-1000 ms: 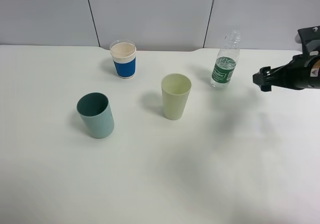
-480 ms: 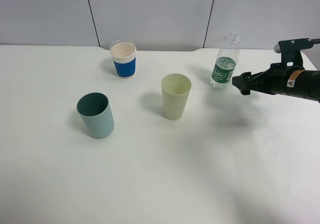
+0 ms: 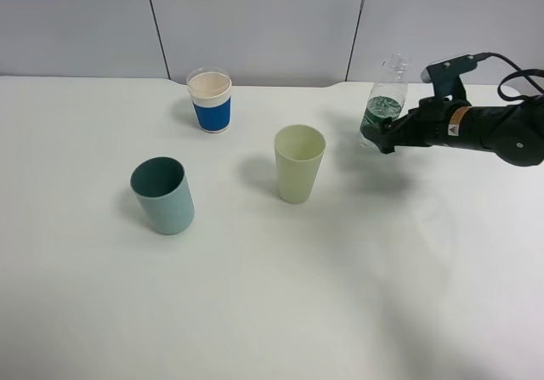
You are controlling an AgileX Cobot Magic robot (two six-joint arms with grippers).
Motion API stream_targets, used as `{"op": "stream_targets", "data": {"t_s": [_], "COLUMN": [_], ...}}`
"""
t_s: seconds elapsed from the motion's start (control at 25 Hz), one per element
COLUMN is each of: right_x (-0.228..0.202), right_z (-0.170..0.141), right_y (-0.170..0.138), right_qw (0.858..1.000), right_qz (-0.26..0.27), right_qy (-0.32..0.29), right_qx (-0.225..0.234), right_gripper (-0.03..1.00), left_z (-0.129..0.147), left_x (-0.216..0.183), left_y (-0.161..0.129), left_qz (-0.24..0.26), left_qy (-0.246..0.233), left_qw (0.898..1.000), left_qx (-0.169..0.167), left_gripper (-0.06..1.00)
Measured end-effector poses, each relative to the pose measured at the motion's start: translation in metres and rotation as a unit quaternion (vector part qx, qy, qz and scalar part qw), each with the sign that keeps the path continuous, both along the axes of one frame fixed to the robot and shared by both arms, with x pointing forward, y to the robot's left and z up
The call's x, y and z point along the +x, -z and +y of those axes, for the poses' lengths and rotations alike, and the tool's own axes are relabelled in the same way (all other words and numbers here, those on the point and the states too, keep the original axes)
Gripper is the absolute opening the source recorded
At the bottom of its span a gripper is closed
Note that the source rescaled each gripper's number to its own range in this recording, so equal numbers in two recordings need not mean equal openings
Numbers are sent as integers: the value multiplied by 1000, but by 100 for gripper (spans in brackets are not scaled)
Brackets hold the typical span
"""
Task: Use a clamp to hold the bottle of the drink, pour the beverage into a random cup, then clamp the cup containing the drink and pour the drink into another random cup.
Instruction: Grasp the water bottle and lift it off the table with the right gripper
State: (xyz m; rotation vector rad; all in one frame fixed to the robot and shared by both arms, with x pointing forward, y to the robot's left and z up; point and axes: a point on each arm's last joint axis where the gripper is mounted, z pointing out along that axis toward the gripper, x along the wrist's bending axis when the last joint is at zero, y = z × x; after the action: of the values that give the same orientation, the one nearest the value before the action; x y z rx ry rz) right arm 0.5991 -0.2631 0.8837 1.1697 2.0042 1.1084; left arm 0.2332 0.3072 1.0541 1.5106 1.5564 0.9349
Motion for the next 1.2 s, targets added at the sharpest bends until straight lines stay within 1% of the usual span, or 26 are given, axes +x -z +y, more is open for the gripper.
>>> {"op": "stream_targets", "data": {"t_s": [0.12,0.24,0.52,0.56,0.6,0.64,0.68,0.72,0.76,0.8,1.04,1.2], "right_x": [10,18,21,21,21,21,21,21,20,20,21,20], "right_z": [14,21,23,23,23,23,23,22,22,22,21,20], "right_y": [2,2,4,4,4,5,5,5,6,6,5,1], "right_qw": [1000,999,999,999,999,999,999,999,999,999,1000,1000], "right_qz": [-8,-16,-16,-16,-16,-16,-15,-13,-9,-7,10,16], "right_qy": [-25,-37,-39,-39,-39,-39,-39,-39,-38,-35,-14,-7], "right_qx": [-4,-5,-6,-6,-6,-6,-7,-9,-10,-8,20,11], "right_gripper": [89,89,89,86,80,71,55,34,9,0,0,0], "left_z": [0,0,0,0,0,0,0,0,0,0,0,0], "left_x": [0,0,0,0,0,0,0,0,0,0,0,0], "left_y": [0,0,0,0,0,0,0,0,0,0,0,0], "left_qz": [0,0,0,0,0,0,0,0,0,0,0,0], "left_qy": [0,0,0,0,0,0,0,0,0,0,0,0], "left_qw": [1000,1000,1000,1000,1000,1000,1000,1000,1000,1000,1000,1000], "left_qx": [0,0,0,0,0,0,0,0,0,0,0,0], "left_gripper": [83,83,83,83,83,83,83,83,83,83,83,83]}}
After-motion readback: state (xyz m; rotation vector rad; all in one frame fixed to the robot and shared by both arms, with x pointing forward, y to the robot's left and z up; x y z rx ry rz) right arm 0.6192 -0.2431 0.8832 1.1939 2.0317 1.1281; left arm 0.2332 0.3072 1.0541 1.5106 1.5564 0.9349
